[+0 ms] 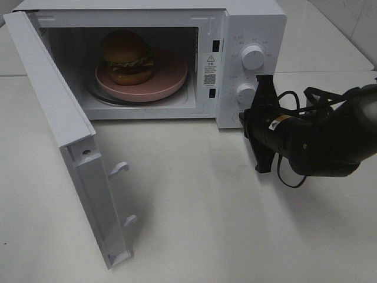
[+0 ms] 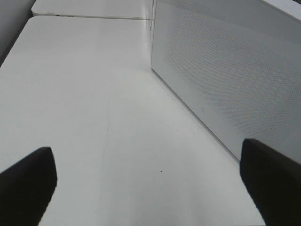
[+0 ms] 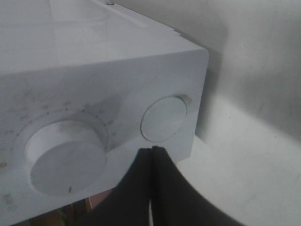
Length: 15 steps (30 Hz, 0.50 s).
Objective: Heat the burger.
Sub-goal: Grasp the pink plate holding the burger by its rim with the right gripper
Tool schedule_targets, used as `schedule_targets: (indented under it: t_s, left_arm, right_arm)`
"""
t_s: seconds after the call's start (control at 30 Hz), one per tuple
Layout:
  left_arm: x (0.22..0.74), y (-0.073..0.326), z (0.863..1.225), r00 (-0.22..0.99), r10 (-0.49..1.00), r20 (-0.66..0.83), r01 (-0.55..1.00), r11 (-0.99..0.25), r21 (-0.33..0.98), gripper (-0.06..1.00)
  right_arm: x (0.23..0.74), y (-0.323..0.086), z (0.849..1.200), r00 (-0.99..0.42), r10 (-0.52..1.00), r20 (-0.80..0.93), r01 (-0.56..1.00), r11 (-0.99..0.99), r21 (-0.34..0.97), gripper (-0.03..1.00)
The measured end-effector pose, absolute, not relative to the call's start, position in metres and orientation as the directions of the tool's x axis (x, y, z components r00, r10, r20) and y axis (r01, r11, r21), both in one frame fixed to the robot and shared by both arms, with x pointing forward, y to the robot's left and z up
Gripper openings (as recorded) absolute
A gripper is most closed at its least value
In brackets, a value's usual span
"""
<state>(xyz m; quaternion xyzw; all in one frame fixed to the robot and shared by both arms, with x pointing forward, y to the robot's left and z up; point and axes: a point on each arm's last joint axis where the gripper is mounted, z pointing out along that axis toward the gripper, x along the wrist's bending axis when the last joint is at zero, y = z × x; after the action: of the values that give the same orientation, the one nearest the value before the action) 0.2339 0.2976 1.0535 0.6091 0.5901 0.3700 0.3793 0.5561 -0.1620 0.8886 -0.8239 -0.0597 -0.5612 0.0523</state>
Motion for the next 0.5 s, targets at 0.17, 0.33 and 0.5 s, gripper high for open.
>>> schedule_targets:
  t_s: [0.17, 0.33, 0.5]
  left_arm:
    - [0.234, 0.298, 1.054, 0.03, 1.0, 0.003, 0.438, -0.016, 0.899, 0.98]
    - [0.234, 0.298, 1.054, 0.03, 1.0, 0.003, 0.438, -0.016, 0.899, 0.98]
    - [0.234, 0.298, 1.054, 0.03, 1.0, 0.003, 0.438, -0.016, 0.899, 0.98]
  right_arm:
    - [0.541, -0.165, 0.9, 0.374, 0.076, 0.924, 0.212, -0.977, -0.005, 0.02]
    - [0.523, -0.17, 0.909, 0.409, 0.139, 0.902, 0.262, -0.965, 0.03, 0.02]
    - [0.511, -0.174, 0.916, 0.435, 0.269, 0.859, 0.34, -0.933, 0.12, 0.02]
